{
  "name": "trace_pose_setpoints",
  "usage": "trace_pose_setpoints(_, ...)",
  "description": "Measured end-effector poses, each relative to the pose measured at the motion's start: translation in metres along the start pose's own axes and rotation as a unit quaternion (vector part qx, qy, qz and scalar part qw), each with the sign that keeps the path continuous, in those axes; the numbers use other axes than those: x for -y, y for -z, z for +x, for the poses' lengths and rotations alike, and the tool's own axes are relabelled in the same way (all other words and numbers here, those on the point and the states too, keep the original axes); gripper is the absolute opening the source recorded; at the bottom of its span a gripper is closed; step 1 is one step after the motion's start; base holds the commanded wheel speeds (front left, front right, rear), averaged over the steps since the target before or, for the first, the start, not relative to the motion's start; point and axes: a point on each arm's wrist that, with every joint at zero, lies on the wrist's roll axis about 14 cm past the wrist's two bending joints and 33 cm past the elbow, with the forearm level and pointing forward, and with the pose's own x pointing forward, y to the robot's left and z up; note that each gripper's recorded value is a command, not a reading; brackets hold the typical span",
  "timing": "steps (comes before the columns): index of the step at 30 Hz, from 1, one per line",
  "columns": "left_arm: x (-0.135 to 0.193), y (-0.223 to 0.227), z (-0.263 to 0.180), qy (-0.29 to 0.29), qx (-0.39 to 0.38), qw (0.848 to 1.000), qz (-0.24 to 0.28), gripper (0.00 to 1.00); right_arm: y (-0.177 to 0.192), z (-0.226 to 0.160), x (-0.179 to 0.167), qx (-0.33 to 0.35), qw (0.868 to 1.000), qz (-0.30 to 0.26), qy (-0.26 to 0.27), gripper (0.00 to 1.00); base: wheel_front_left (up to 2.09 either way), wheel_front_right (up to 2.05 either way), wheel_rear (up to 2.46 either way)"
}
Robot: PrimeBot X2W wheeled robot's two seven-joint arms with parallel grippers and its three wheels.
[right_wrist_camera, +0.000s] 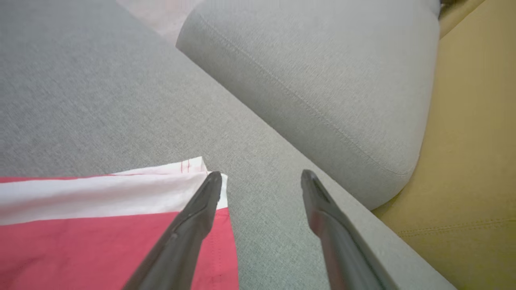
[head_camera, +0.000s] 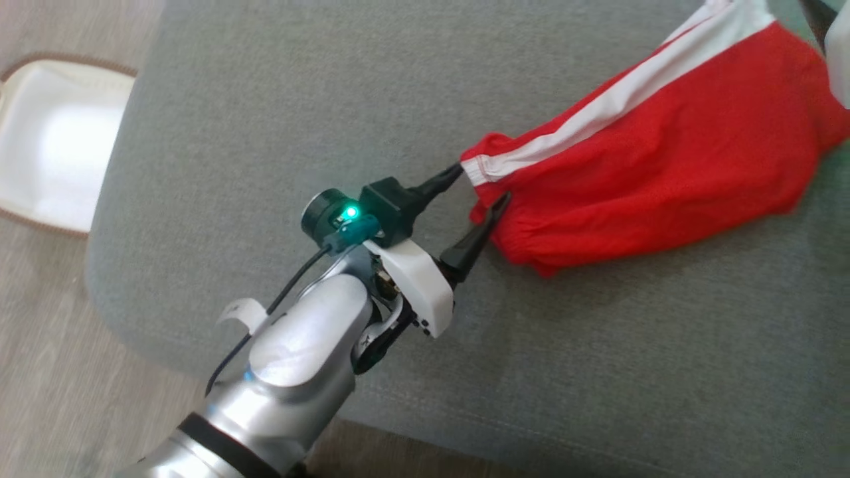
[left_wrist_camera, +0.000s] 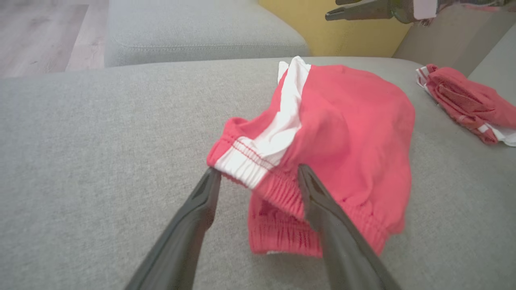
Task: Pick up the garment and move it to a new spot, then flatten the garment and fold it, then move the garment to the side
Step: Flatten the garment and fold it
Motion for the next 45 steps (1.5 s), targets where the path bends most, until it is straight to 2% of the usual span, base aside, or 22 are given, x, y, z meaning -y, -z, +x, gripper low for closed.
trace_pose_setpoints(5,-0.003,-0.015,0.002,-0.011,0.024,1.000,0.004,1.00,-0.017,-0.022,0.016,0.061,0.997,0.034,0.022,1.00,0.00,0.00,0.00)
trace_pose_setpoints(9,-0.009,-0.036,0.002,-0.028,0.056,0.998,0.001,1.00,-0.039,-0.051,0.034,0.130,0.989,0.060,0.049,1.00,0.00,0.00,0.00)
trace_pose_setpoints(14,-0.017,-0.065,-0.002,-0.058,0.101,0.993,-0.018,1.00,-0.055,-0.090,0.046,0.213,0.969,0.097,0.078,1.00,0.00,0.00,0.00)
trace_pose_setpoints(23,-0.022,-0.113,-0.026,-0.101,0.187,0.976,-0.042,1.00,-0.036,-0.156,0.048,0.297,0.931,0.170,0.129,1.00,0.00,0.00,0.00)
trace_pose_setpoints(26,-0.019,-0.127,-0.037,-0.108,0.214,0.970,-0.044,1.00,-0.023,-0.174,0.036,0.304,0.925,0.184,0.135,1.00,0.00,0.00,0.00)
trace_pose_setpoints(30,-0.006,-0.123,-0.048,-0.104,0.220,0.969,-0.050,1.00,0.006,-0.191,0.016,0.301,0.921,0.201,0.144,1.00,0.00,0.00,0.00)
trace_pose_setpoints(32,0.001,-0.120,-0.057,-0.108,0.224,0.967,-0.055,1.00,0.022,-0.205,0.000,0.307,0.911,0.227,0.154,1.00,0.00,0.00,0.00)
trace_pose_setpoints(36,0.010,-0.111,-0.065,-0.111,0.224,0.966,-0.063,1.00,0.044,-0.217,-0.026,0.306,0.903,0.254,0.164,1.00,0.00,0.00,0.00)
trace_pose_setpoints(40,0.010,-0.098,-0.071,-0.124,0.215,0.965,-0.082,1.00,0.067,-0.218,-0.054,0.282,0.902,0.283,0.166,1.00,0.00,0.00,0.00)
trace_pose_setpoints(42,0.007,-0.093,-0.073,-0.127,0.212,0.965,-0.085,1.00,0.071,-0.216,-0.061,0.271,0.903,0.292,0.164,1.00,0.00,0.00,0.00)
trace_pose_setpoints(45,0.005,-0.092,-0.074,-0.127,0.211,0.966,-0.081,1.00,0.064,-0.214,-0.057,0.272,0.897,0.307,0.165,1.00,0.00,0.00,0.00)
